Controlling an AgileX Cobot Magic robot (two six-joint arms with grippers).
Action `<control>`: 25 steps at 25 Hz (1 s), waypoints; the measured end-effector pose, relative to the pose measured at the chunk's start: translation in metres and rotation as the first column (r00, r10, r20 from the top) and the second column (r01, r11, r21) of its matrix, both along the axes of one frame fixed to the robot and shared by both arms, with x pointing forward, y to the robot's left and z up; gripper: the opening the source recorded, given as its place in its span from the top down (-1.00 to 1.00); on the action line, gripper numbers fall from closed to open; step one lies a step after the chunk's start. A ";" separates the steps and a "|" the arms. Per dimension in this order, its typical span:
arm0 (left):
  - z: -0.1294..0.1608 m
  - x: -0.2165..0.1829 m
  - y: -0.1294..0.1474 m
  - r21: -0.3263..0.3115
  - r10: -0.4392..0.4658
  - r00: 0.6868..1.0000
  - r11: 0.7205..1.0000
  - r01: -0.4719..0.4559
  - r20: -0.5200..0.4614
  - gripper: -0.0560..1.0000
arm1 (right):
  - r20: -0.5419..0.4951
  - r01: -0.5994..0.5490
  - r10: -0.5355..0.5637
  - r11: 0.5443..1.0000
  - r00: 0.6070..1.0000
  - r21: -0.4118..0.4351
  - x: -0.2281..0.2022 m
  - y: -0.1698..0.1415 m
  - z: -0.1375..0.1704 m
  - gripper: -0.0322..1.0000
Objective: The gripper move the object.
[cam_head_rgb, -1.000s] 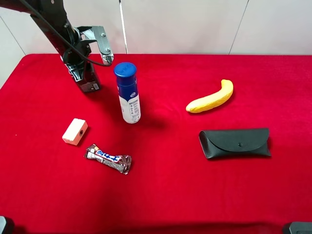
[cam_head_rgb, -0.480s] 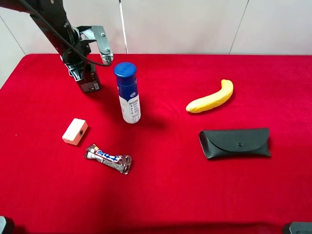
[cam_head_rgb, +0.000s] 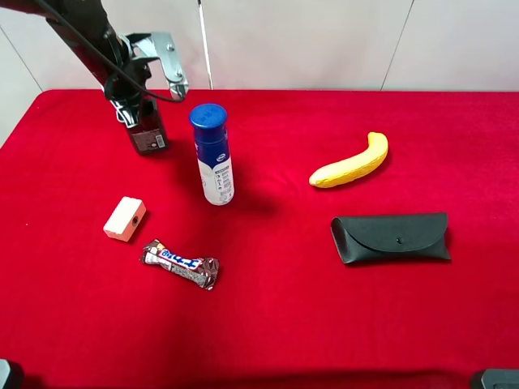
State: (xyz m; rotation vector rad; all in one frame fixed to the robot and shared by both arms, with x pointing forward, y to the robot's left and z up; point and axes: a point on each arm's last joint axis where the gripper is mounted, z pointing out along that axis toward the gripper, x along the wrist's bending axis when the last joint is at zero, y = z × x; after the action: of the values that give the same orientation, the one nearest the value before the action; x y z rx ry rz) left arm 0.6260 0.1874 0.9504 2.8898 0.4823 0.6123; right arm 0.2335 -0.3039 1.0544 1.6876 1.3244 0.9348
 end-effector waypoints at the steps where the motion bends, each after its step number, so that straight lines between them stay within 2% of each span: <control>1: 0.003 0.000 0.000 -0.003 0.000 1.000 1.000 0.000 0.010 -0.38 | 0.000 0.000 0.000 1.000 1.000 0.000 0.000 0.000 0.000 -0.41; 5: 0.014 0.000 0.001 -0.011 -0.003 0.999 1.000 0.004 0.053 -0.51 | 0.000 0.000 0.000 1.000 1.000 0.000 0.000 0.000 0.000 -0.41; 10: 0.036 0.001 0.007 0.027 -0.033 0.991 0.999 0.029 0.132 -0.56 | 0.000 0.000 0.000 1.000 1.000 0.000 0.000 0.000 0.000 -0.41; 16: 0.077 -0.007 0.011 0.011 -0.036 0.968 0.999 0.035 0.249 -0.79 | 0.000 0.000 0.000 1.000 1.000 0.000 0.000 0.000 0.000 -0.41; 25: 0.142 -0.039 0.021 -0.006 -0.029 0.933 0.999 0.034 0.360 -0.83 | 0.000 0.000 0.000 1.000 1.000 0.000 0.000 0.000 0.000 -0.41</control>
State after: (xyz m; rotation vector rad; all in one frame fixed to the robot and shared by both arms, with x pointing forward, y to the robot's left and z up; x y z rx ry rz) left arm 0.5868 0.2086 1.0921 2.6760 0.3824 1.1000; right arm 0.2335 -0.3039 1.0544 1.6876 1.3244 0.9348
